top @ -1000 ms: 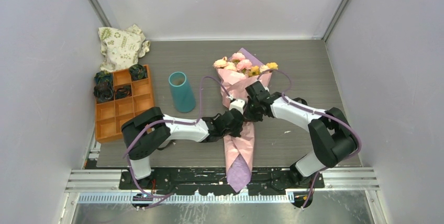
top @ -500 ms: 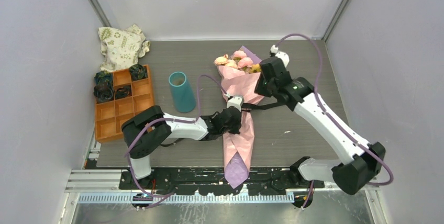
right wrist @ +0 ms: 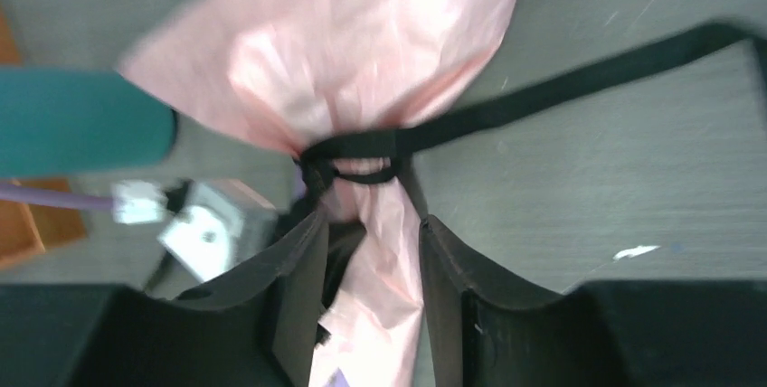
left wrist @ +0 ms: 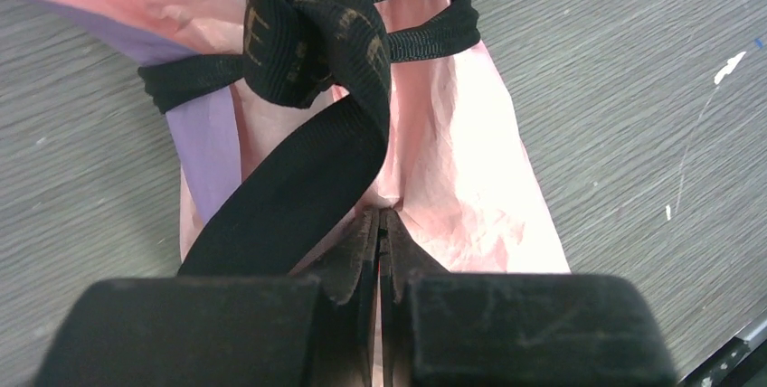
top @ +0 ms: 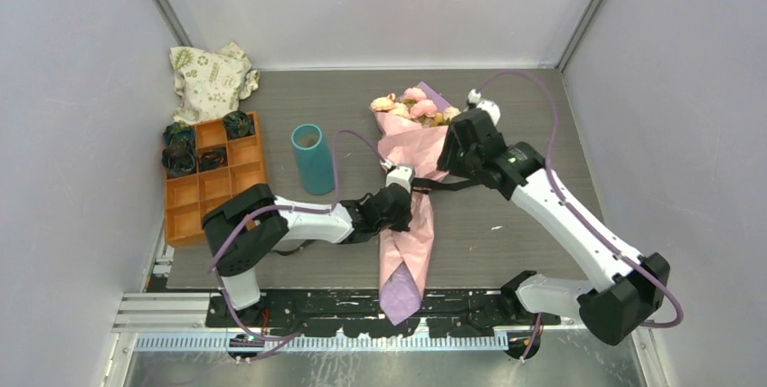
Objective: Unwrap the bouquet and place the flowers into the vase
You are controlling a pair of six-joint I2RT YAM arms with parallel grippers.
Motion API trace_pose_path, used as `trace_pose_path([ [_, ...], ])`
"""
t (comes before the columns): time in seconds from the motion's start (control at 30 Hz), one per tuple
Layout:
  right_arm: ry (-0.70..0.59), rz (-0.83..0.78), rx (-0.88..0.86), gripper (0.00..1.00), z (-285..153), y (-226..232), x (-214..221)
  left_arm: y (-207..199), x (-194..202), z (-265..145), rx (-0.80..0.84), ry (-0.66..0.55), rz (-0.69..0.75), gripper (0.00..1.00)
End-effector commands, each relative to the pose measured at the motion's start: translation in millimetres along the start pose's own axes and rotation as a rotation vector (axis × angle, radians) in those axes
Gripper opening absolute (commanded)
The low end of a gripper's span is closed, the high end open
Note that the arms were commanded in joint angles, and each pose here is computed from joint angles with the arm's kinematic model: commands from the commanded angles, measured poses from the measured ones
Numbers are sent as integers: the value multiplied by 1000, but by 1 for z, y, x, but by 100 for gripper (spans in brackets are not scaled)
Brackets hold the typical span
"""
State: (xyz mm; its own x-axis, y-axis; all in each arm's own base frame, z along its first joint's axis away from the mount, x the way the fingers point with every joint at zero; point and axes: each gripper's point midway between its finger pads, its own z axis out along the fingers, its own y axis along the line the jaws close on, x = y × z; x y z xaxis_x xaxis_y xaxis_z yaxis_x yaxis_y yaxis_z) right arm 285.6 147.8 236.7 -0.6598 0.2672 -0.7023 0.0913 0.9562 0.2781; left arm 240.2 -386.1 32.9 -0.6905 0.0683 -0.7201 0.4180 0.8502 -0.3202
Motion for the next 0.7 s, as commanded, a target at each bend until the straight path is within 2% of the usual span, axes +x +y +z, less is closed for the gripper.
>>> trace_pose_path([
  [0.0,194,76,-188,48,36,35,62,36,7,-21,-121,28,35,2],
  [0.07,280,96,-233,48,50,44,86,39,5,-23,-127,18,36,2],
  [0.2,359,125,-272,47,69,54,108,41,13,-18,-131,38,39,2],
  [0.67,360,33,-109,47,132,36,122,42,19,-11,-132,55,42,2],
])
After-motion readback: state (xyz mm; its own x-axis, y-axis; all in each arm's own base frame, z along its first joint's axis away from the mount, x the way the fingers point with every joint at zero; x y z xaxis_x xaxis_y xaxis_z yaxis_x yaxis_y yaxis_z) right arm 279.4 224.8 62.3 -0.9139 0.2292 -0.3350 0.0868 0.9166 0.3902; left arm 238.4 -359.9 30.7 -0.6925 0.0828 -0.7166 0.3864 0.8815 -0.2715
